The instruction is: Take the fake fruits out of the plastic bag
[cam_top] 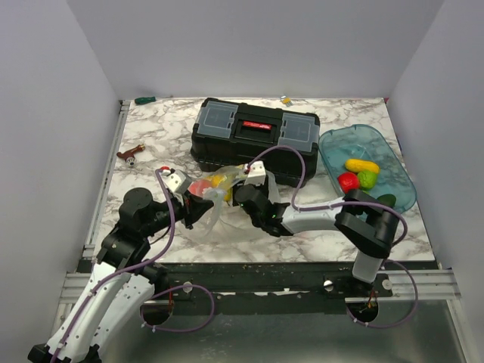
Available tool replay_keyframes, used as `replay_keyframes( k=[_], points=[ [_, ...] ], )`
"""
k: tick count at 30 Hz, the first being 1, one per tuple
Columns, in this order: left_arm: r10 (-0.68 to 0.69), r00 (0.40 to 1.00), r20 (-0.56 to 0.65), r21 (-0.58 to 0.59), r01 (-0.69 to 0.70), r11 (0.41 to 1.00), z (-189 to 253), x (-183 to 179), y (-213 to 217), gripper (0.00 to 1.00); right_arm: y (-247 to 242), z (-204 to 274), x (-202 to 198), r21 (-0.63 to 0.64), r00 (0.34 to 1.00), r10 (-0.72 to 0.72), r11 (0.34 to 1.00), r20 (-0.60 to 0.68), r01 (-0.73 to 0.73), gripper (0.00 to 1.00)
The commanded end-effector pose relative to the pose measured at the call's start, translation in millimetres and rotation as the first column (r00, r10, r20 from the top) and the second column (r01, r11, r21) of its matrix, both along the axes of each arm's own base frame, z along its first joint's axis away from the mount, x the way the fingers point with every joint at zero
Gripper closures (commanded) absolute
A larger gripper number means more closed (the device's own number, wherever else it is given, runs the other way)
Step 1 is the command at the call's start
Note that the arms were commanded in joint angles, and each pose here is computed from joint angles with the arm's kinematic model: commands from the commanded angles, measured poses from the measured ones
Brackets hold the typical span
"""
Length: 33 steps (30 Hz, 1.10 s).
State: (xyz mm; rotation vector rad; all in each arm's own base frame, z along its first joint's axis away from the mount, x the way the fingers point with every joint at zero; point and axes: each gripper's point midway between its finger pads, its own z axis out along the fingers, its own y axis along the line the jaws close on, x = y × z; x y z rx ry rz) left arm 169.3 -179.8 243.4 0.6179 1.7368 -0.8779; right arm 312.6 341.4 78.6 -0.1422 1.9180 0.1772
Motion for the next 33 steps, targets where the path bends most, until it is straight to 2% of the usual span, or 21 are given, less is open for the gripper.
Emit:
replay_keyframes(
  k=[1,6,9,13,17,21,28,31,33],
  points=[
    [-0.01,1.0,0.015,-0.009,0.01,1.0,7.5,-0.3,-1.0,1.0,16.8,18.1,-18.5,0.104,0.986,0.163,0.982,-0.029,-0.159,0.63],
    [-0.014,1.0,0.008,-0.007,0.014,1.0,6.2,-0.5,-1.5,1.0,44.6,38.2,-51.3,0.25,0.922,0.386,0.897,-0.041,-0.364,0.65],
    [-0.01,1.0,0.013,-0.008,0.01,1.0,6.9,-1.0,-0.6,1.0,63.3,52.8,-78.8,0.325,0.835,0.55,0.794,-0.021,-0.514,0.65],
    [-0.013,1.0,0.012,-0.009,0.013,1.0,7.1,-0.5,-1.3,1.0,73.0,77.4,-102.9,0.417,0.761,0.648,0.688,0.014,-0.594,0.66],
    [-0.021,1.0,0.0,-0.008,0.021,1.0,5.9,-0.9,-2.8,1.0,68.0,98.4,-112.8,0.478,0.749,0.66,0.642,0.054,-0.6,0.66],
    [-0.008,1.0,0.012,-0.009,0.008,1.0,7.2,-0.6,-0.7,1.0,59.5,118.6,-114.1,0.508,0.765,0.638,0.63,0.093,-0.587,0.67],
    [-0.003,1.0,0.004,-0.004,0.003,1.0,5.9,1.7,-0.8,1.0,46.3,171.8,-116.3,0.58,0.783,0.588,0.571,0.205,-0.581,0.68],
    [-0.016,1.0,-0.002,-0.006,0.016,1.0,6.5,-0.6,-1.9,1.0,34.7,197.4,-122.3,0.628,0.782,0.556,0.509,0.282,-0.589,0.69],
    [0.0,1.0,0.011,-0.005,0.0,1.0,6.3,1.3,0.0,1.0,23.8,214.2,-121.2,0.677,0.805,0.506,0.477,0.309,-0.56,0.72]
  ],
)
